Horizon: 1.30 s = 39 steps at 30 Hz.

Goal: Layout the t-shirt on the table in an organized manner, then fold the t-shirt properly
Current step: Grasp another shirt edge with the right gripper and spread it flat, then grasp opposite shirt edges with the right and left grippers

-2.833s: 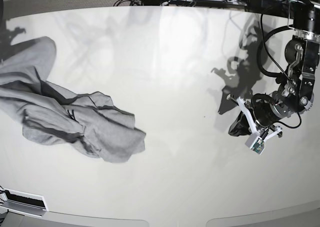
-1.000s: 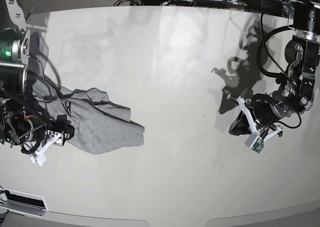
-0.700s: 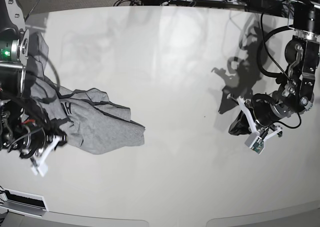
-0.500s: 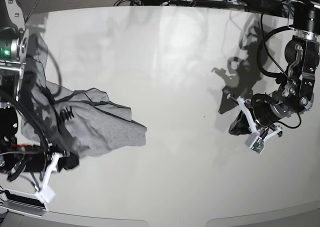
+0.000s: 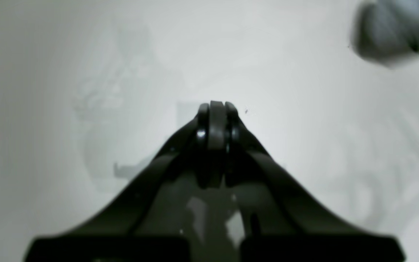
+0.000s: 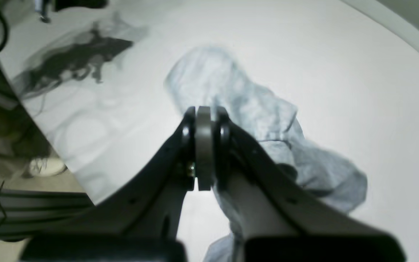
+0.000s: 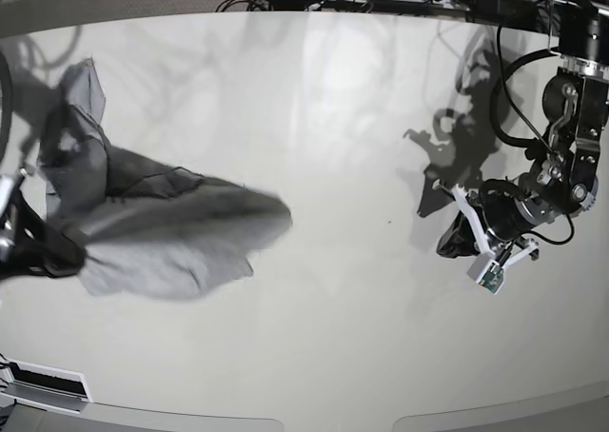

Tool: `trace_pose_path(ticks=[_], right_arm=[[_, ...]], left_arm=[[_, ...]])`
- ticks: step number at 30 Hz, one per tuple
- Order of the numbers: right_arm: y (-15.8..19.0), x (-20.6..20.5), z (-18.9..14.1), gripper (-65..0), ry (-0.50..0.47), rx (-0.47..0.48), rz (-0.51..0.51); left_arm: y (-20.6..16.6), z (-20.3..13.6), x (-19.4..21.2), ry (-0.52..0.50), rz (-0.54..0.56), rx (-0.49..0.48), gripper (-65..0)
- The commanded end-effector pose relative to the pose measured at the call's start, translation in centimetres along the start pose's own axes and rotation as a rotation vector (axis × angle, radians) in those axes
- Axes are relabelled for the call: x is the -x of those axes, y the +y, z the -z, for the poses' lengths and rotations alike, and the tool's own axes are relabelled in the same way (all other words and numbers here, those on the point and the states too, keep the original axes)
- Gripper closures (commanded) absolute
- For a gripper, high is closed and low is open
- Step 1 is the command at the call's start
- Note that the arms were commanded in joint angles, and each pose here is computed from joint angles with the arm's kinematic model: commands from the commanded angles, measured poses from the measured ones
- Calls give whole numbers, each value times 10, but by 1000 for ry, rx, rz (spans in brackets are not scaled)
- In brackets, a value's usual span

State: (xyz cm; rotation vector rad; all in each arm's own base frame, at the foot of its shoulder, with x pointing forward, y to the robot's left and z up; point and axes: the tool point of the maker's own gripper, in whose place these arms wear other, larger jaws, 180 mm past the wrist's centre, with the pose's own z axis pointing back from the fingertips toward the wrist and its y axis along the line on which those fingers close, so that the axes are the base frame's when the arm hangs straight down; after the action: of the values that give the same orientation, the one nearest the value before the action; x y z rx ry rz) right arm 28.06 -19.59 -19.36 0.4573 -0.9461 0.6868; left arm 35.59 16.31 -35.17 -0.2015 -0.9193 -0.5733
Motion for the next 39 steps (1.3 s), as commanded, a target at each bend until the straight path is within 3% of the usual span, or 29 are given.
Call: trace_pose_path(ticks=[1, 6, 10, 14, 17, 19, 21, 25, 27, 29, 33, 37, 39], right_arm=[[0, -5, -10, 0, -29, 13, -8], [7, 50, -28, 0, 77, 43, 124], [0, 96, -45, 0, 233, 142, 175], [-10, 147, -69, 0, 448, 276, 195], [-26, 185, -97, 0, 647, 427, 204], [-44, 194, -110, 0, 670, 560, 257], [-54, 196, -116, 0, 654, 634, 296], [-57, 192, -112, 0, 604, 642, 327], [-58, 189, -110, -4, 582, 647, 328], [-61, 186, -109, -51, 554, 664, 339], [-67, 179, -108, -243, 521, 681, 336], [-91, 171, -126, -257, 542, 822, 303], [-104, 159, -130, -257, 507, 883, 308]], left_arm=[[7, -4, -17, -52, 4, -11, 0], [6, -4, -19, -59, -6, -4, 0], [5, -4, -19, -59, -7, -3, 0], [5, -4, -19, -60, -7, -3, 0], [3, -4, -21, -72, -25, 9, 0], [-2, -4, -26, -98, -59, 41, 0], [-14, -6, -32, -131, -77, 110, 0], [-42, -11, -46, -194, -64, 264, 0], [-48, -9, -50, -199, -51, 288, 0], [-52, -7, -54, -200, -36, 302, 0], [-58, -4, -60, -201, -14, 318, 0], [-57, -3, -58, -194, -5, 311, 0], [-55, -2, -55, -181, 12, 299, 0]])
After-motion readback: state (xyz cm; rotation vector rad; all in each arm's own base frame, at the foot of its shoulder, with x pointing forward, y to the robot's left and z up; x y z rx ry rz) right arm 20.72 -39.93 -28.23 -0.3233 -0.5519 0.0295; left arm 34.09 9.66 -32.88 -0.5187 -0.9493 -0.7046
